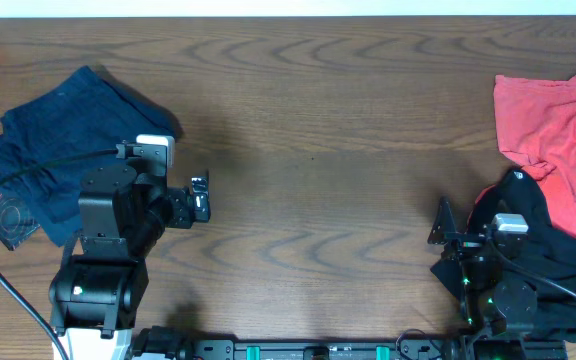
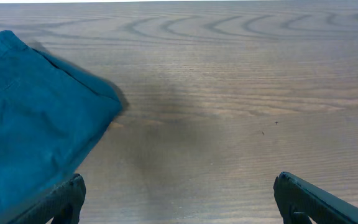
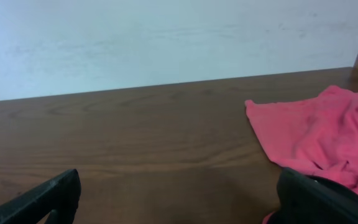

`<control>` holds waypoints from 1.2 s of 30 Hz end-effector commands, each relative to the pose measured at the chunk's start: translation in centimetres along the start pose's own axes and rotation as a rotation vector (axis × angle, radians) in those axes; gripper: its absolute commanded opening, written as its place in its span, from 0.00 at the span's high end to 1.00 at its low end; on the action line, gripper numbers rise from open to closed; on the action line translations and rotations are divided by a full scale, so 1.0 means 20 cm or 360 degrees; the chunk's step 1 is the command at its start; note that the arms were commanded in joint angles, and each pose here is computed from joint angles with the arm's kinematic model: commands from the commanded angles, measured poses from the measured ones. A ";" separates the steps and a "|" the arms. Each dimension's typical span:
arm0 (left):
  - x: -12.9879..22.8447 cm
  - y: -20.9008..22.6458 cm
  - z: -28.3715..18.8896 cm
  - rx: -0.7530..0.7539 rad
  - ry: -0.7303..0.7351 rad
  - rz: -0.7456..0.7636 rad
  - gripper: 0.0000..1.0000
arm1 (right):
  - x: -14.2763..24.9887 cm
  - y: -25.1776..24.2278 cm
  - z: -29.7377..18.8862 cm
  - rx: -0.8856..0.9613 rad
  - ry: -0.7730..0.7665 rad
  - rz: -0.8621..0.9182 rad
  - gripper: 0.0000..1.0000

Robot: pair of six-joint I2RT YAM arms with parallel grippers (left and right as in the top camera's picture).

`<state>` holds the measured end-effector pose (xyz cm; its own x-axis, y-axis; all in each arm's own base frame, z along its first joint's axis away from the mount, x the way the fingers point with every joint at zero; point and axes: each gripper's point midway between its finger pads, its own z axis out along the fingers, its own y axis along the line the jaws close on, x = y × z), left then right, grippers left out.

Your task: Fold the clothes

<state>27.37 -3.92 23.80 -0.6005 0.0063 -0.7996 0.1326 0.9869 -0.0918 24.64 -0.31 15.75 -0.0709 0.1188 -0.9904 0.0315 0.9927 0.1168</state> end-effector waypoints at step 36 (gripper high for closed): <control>-0.01 -0.01 -0.06 0.0004 -0.0051 0.0016 0.02 | 0.01 0.01 0.00 -0.0035 0.0004 -0.0025 0.01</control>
<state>27.09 -4.01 23.97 -0.5962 0.0082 -0.8028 0.1369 0.9863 -0.0915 24.64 0.04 15.75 -0.0733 0.1162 -0.9905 0.0113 0.9932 0.1157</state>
